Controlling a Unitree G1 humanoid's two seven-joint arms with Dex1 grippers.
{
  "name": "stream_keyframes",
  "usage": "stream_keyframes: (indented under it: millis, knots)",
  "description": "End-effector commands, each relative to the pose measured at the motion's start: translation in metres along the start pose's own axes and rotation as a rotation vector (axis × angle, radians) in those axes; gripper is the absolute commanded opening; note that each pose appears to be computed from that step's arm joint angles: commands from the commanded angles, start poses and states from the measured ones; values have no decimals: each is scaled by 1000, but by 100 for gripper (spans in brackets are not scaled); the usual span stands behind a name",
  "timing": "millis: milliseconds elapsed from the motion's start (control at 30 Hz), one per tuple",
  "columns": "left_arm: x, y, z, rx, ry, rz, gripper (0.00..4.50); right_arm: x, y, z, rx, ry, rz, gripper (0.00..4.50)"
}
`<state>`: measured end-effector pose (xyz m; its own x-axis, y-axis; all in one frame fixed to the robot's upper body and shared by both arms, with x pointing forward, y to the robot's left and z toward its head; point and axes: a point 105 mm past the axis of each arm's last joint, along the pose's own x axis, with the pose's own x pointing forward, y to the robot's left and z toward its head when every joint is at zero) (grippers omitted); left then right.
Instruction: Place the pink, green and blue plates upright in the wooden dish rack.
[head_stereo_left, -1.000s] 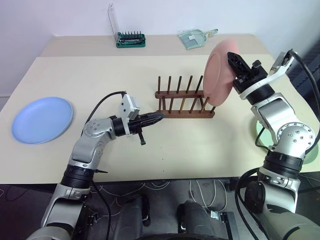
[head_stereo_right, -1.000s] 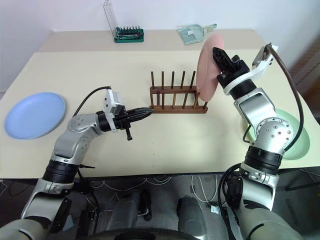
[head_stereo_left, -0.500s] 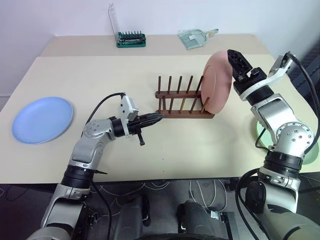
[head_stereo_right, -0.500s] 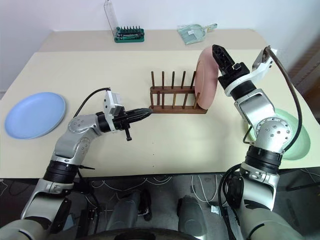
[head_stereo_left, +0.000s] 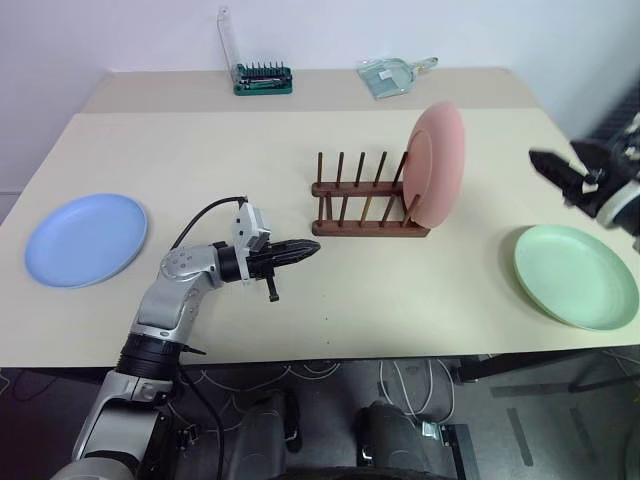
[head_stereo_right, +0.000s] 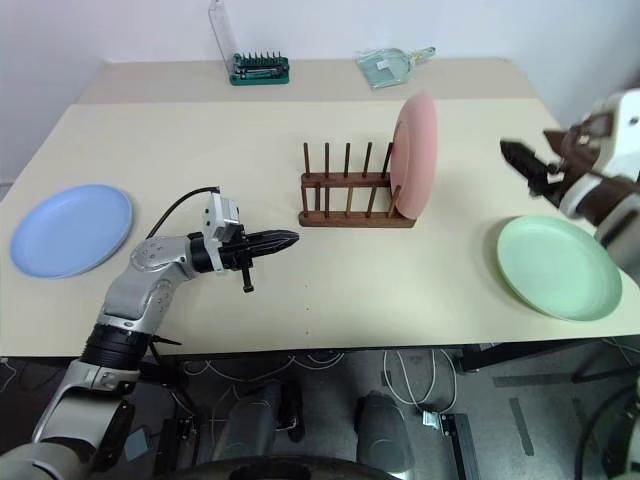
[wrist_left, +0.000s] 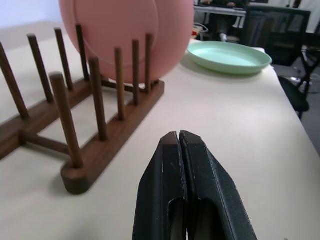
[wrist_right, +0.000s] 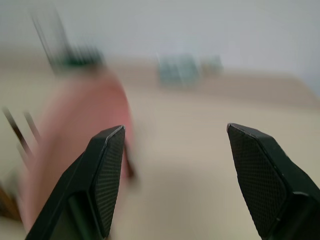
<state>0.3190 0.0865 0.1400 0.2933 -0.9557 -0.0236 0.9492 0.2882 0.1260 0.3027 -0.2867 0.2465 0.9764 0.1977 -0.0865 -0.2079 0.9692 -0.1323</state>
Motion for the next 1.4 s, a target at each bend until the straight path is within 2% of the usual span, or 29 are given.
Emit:
stream_keyframes:
  millis: [33,167,333,467,567,667,733,767,833,967,1067,1133,1167,1233,1333,1400]
  knots:
    - [5,-1,9,40,-16,-50,0,-16,6,3,-115,41,20,328]
    - [21,-7,8,38,-20,-127,0,-38,0,-56,-155,282,-37,328]
    - [28,-10,7,34,-18,-185,0,-50,2,-111,-182,458,-76,328]
    - [27,-7,8,39,-21,-179,0,-50,-3,-133,-181,512,-116,328]
    - [25,-6,9,42,-22,-175,0,-47,-6,-139,-185,524,-127,328]
    - [21,-7,8,43,-17,-158,0,-42,-3,-147,-183,532,-112,241]
    - [19,-8,7,42,-16,-152,0,-40,-4,-147,-195,533,-114,147]
    - [18,-8,7,41,-15,-149,0,-39,-4,-145,-196,526,-113,80]
    - [17,-8,7,39,-15,-143,0,-37,-4,-142,-200,513,-108,5]
    - [18,-8,8,39,-15,-141,0,-35,-5,-136,-224,500,-114,5]
    - [19,-8,9,41,-18,-139,0,-31,-11,-118,-298,450,-147,5]
    - [20,-7,9,43,-20,-137,0,-22,-18,-86,-385,330,-198,5]
    - [21,-6,10,45,-20,-137,0,-13,-21,-57,-425,208,-235,5]
    - [22,-6,10,46,-20,-136,0,-3,-19,-15,-458,33,-264,5]
    - [22,-4,11,51,-22,-126,0,5,5,66,-430,-317,-221,5]
    - [21,-4,12,53,-22,-123,0,4,12,87,-401,-414,-200,5]
